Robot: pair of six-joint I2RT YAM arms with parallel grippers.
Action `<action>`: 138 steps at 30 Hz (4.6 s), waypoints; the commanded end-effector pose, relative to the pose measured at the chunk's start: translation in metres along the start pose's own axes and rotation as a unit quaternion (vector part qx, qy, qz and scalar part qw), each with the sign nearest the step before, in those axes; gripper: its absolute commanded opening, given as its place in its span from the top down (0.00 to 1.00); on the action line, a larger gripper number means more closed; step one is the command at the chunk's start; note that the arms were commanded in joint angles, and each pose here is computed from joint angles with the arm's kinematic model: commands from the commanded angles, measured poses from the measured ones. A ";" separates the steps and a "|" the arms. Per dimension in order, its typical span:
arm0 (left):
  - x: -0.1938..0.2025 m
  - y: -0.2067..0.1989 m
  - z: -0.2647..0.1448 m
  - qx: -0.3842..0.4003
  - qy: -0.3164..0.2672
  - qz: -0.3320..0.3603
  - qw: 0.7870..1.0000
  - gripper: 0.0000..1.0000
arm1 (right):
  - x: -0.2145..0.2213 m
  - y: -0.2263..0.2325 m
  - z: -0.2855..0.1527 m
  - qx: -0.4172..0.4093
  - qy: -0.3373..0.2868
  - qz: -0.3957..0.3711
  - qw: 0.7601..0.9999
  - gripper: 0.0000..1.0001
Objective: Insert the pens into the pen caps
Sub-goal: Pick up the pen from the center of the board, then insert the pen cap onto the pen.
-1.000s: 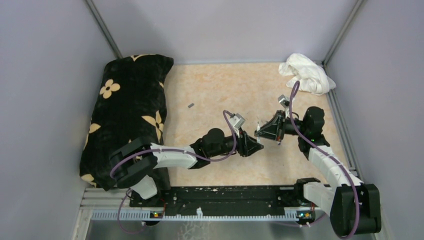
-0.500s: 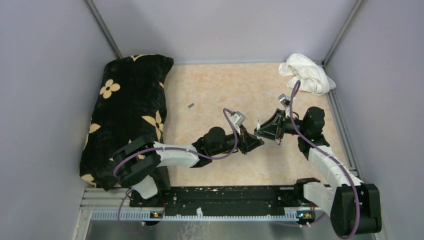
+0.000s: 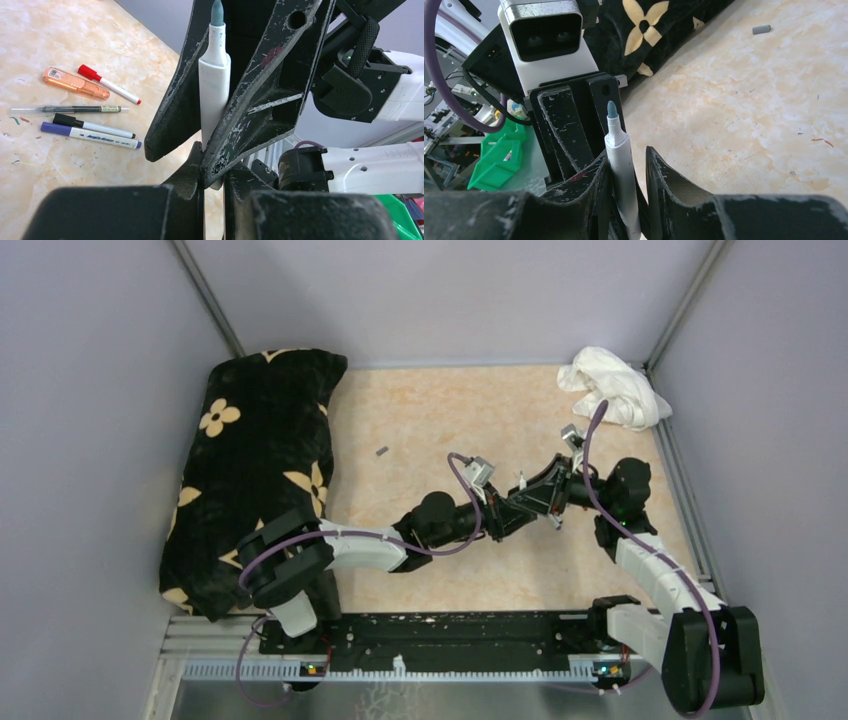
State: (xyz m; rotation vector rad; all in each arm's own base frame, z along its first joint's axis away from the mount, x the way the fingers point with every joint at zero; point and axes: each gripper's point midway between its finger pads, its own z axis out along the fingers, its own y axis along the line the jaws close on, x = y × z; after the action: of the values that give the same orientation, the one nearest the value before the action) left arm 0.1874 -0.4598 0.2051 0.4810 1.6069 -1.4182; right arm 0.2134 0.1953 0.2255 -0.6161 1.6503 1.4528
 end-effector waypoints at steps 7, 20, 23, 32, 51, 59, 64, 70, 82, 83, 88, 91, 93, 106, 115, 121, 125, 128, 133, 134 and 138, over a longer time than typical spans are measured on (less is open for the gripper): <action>-0.054 -0.022 0.006 0.030 -0.101 -0.036 0.994 1.00 | 0.005 0.010 0.004 -0.024 0.008 -0.017 1.000 0.71; -0.075 -0.023 0.008 0.032 -0.144 -0.077 0.986 1.00 | 0.008 0.009 0.005 -0.024 0.010 -0.020 0.999 0.92; -0.076 -0.025 0.011 0.040 -0.142 -0.075 0.986 0.96 | 0.006 0.008 0.005 -0.021 0.011 -0.024 0.999 1.00; -0.024 -0.014 -0.027 0.085 -0.029 -0.035 0.995 0.45 | -0.005 0.001 0.001 -0.002 0.023 -0.047 0.999 1.00; -0.081 0.164 -0.150 -0.291 0.126 0.154 0.936 0.10 | -0.006 -0.004 -0.009 0.006 0.045 -0.093 0.995 1.00; -0.119 0.258 -0.173 -0.426 0.203 0.127 0.873 0.13 | -0.008 -0.005 -0.010 0.010 0.043 -0.095 0.994 1.00; -0.129 0.315 -0.192 -0.491 0.261 0.117 0.823 0.19 | -0.008 -0.004 -0.011 0.009 0.043 -0.094 0.995 1.00; -0.138 0.355 -0.199 -0.504 0.326 0.126 0.790 0.35 | -0.008 -0.004 -0.011 0.008 0.043 -0.092 0.995 1.00; -0.114 0.391 -0.206 -0.464 0.424 0.113 0.769 0.48 | -0.007 -0.007 -0.011 0.014 0.042 -0.090 0.995 1.00; -0.112 0.392 -0.206 -0.464 0.428 0.112 0.768 0.49 | -0.007 -0.007 -0.011 0.014 0.042 -0.089 0.995 1.00; -0.105 0.401 -0.208 -0.463 0.436 0.109 0.764 0.52 | -0.007 -0.008 -0.012 0.015 0.042 -0.089 0.995 1.00; -0.099 0.406 -0.209 -0.462 0.442 0.105 0.762 0.55 | -0.007 -0.008 -0.011 0.015 0.042 -0.088 0.995 1.00; -0.094 0.409 -0.209 -0.462 0.446 0.101 0.760 0.56 | -0.007 -0.008 -0.012 0.015 0.042 -0.088 0.995 1.00; -0.074 0.410 -0.209 -0.448 0.463 0.071 0.762 0.74 | -0.008 -0.007 -0.012 0.012 0.041 -0.090 0.995 1.00; -0.067 0.376 -0.208 -0.450 0.446 0.009 0.773 1.00 | -0.008 -0.003 -0.012 0.007 0.041 -0.091 0.995 1.00; -0.073 0.319 -0.180 -0.415 0.351 -0.013 0.839 1.00 | -0.007 0.001 -0.012 -0.003 0.042 -0.097 0.994 1.00; -0.082 0.269 -0.160 -0.360 0.270 -0.025 0.893 1.00 | -0.005 0.002 -0.013 -0.006 0.043 -0.103 0.994 1.00; -0.104 0.215 -0.134 -0.260 0.161 -0.031 0.952 1.00 | 0.001 0.004 -0.013 -0.022 0.047 -0.103 0.993 1.00; -0.111 0.120 -0.106 -0.098 0.015 -0.083 0.992 1.00 | 0.012 0.006 -0.011 -0.042 0.054 -0.110 0.992 0.99; -0.109 0.106 -0.101 -0.085 -0.001 -0.084 0.993 1.00 | 0.013 0.006 -0.011 -0.043 0.054 -0.112 0.991 1.00; -0.110 0.065 -0.083 -0.041 -0.057 -0.111 0.991 1.00 | 0.016 0.006 -0.010 -0.046 0.056 -0.114 0.991 1.00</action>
State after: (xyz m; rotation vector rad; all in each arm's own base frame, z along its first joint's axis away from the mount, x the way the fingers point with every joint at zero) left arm 0.2789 -0.3055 0.1738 0.2814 1.9779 -1.2511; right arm 0.2014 0.1861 0.2095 -0.8352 1.6342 1.3783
